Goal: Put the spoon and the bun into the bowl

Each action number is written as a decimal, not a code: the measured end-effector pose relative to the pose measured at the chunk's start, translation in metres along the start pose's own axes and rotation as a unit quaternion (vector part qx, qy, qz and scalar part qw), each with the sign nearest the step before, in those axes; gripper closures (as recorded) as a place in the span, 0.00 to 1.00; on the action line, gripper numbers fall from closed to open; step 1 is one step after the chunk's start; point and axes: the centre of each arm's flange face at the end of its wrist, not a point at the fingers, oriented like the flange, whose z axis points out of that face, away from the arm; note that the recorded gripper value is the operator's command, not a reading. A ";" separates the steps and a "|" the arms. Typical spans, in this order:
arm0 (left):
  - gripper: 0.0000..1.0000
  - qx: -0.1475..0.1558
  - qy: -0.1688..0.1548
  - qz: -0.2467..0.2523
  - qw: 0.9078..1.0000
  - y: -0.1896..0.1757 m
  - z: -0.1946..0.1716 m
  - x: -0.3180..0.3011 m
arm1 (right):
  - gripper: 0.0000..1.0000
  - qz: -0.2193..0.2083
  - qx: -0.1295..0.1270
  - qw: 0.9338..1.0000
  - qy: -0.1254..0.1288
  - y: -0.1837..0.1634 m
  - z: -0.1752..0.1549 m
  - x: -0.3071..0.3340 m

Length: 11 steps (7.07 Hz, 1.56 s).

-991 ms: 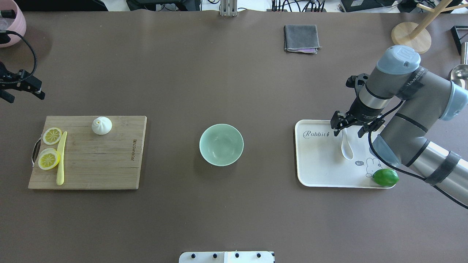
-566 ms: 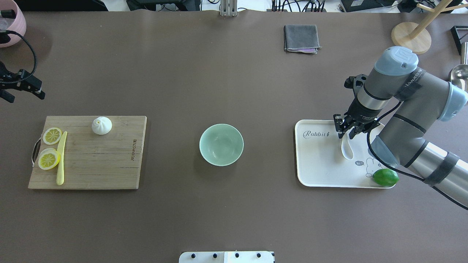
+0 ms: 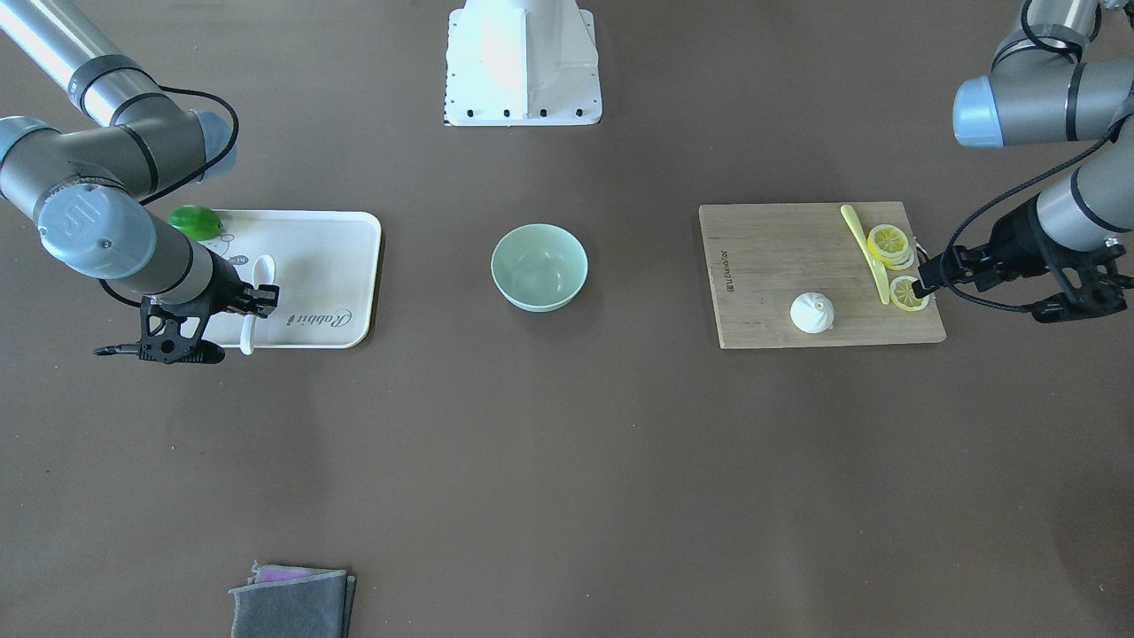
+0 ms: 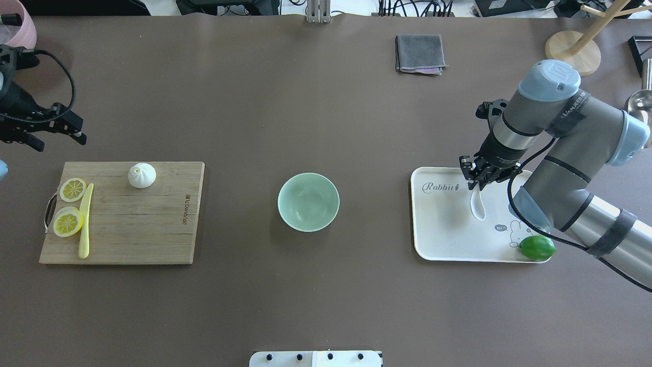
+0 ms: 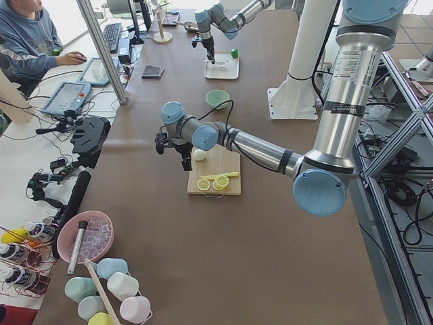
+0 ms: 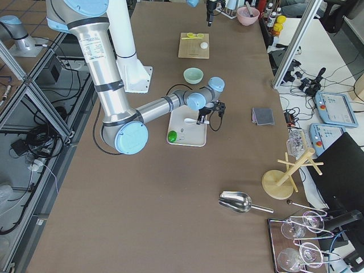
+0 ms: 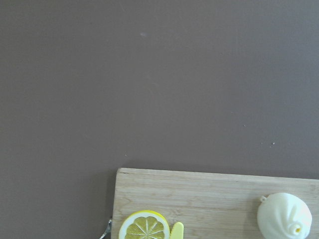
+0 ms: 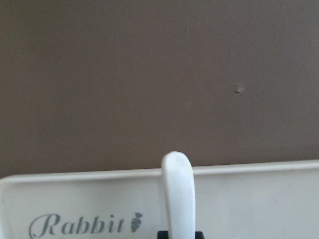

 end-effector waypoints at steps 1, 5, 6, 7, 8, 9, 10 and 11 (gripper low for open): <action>0.05 0.000 -0.009 -0.005 1.000 0.016 0.013 0.026 | 1.00 0.022 0.004 1.000 -0.008 0.002 -0.007 -0.016; 0.18 -0.006 -0.056 0.018 0.998 0.042 0.083 0.088 | 1.00 0.095 0.008 0.995 -0.037 0.053 -0.014 -0.113; 0.27 -0.006 -0.061 0.021 0.998 0.037 0.092 0.098 | 1.00 0.104 0.006 0.993 -0.046 0.070 -0.016 -0.134; 0.36 -0.006 -0.065 0.025 0.998 0.035 0.099 0.103 | 1.00 0.112 0.006 0.992 -0.053 0.080 -0.019 -0.151; 0.42 -0.005 -0.069 0.030 0.997 0.036 0.105 0.110 | 1.00 0.121 0.008 0.991 -0.057 0.089 -0.020 -0.166; 0.66 -0.003 -0.071 0.034 0.997 0.036 0.108 0.116 | 1.00 0.132 0.010 0.989 -0.062 0.096 -0.023 -0.180; 0.90 -0.002 -0.073 0.035 0.997 0.037 0.110 0.117 | 1.00 0.148 0.011 0.987 -0.068 0.102 -0.026 -0.194; 1.00 -0.002 -0.074 0.036 0.997 0.037 0.111 0.116 | 1.00 0.170 0.014 0.983 -0.072 0.110 -0.027 -0.209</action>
